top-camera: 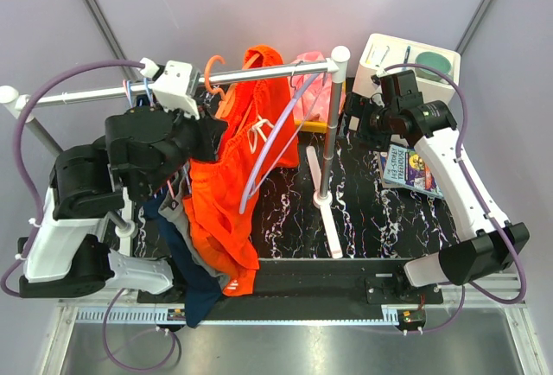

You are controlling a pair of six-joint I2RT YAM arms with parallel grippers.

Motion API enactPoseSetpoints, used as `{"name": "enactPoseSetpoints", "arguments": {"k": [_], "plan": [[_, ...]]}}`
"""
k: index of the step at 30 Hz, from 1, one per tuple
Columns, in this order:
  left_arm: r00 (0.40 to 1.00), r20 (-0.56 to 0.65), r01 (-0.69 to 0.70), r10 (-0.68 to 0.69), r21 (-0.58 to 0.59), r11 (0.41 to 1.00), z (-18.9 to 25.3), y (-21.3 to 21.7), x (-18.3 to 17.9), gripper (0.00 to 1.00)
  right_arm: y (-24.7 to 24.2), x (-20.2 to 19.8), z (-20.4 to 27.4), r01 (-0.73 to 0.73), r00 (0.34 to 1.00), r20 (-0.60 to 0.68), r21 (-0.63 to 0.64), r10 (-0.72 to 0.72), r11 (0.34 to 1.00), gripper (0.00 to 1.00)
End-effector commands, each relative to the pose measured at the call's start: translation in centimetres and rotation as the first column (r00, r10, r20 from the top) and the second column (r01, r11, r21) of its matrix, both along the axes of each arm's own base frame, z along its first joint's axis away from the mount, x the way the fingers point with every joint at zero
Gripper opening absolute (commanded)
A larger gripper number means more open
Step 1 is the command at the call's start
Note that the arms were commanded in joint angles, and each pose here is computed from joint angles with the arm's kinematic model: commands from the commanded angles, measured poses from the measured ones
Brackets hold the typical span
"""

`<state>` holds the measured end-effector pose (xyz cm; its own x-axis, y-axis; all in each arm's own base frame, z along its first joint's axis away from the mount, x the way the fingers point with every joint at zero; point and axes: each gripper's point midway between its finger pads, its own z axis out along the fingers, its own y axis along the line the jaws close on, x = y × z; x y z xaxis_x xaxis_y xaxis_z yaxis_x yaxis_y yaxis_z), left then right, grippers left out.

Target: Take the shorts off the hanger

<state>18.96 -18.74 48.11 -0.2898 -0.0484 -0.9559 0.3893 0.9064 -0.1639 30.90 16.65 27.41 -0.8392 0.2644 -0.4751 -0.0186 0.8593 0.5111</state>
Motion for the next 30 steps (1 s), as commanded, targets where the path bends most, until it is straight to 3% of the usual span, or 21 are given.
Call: {"name": "enactPoseSetpoints", "arguments": {"k": [1, 11, 17, 24, 30], "plan": [[0.998, 0.062, 0.037, -0.027, -0.171, 0.985, 3.9, 0.4, -0.7, 0.00, 0.5, 0.0, 1.2, -0.034, 0.999, 0.032, 0.014, 0.034, 0.999, 1.00], [0.984, 0.077, 0.173, -0.158, -0.275, 0.946, 2.5, 0.5, -3.3, 0.00, 0.4, -0.1, 0.9, -0.026, 0.999, 0.020, 0.012, 0.026, 1.000, 1.00], [0.976, 0.088, 0.216, -0.200, -0.281, 0.935, 0.5, 0.2, -3.9, 0.00, 0.3, -0.4, 0.2, -0.024, 1.000, 0.002, 0.006, 0.024, 1.000, 1.00], [0.989, -0.042, 0.123, -0.138, -0.256, 0.959, -4.5, -1.9, -2.5, 0.00, 0.1, -0.2, -0.8, 0.004, 1.000, -0.012, 0.018, -0.004, 1.000, 1.00], [0.983, -0.164, 0.035, -0.085, -0.284, 0.958, -7.9, -3.9, -1.6, 0.00, 1.6, -0.1, -2.0, -0.020, 0.999, -0.028, 0.215, 0.026, 0.976, 1.00]]}}
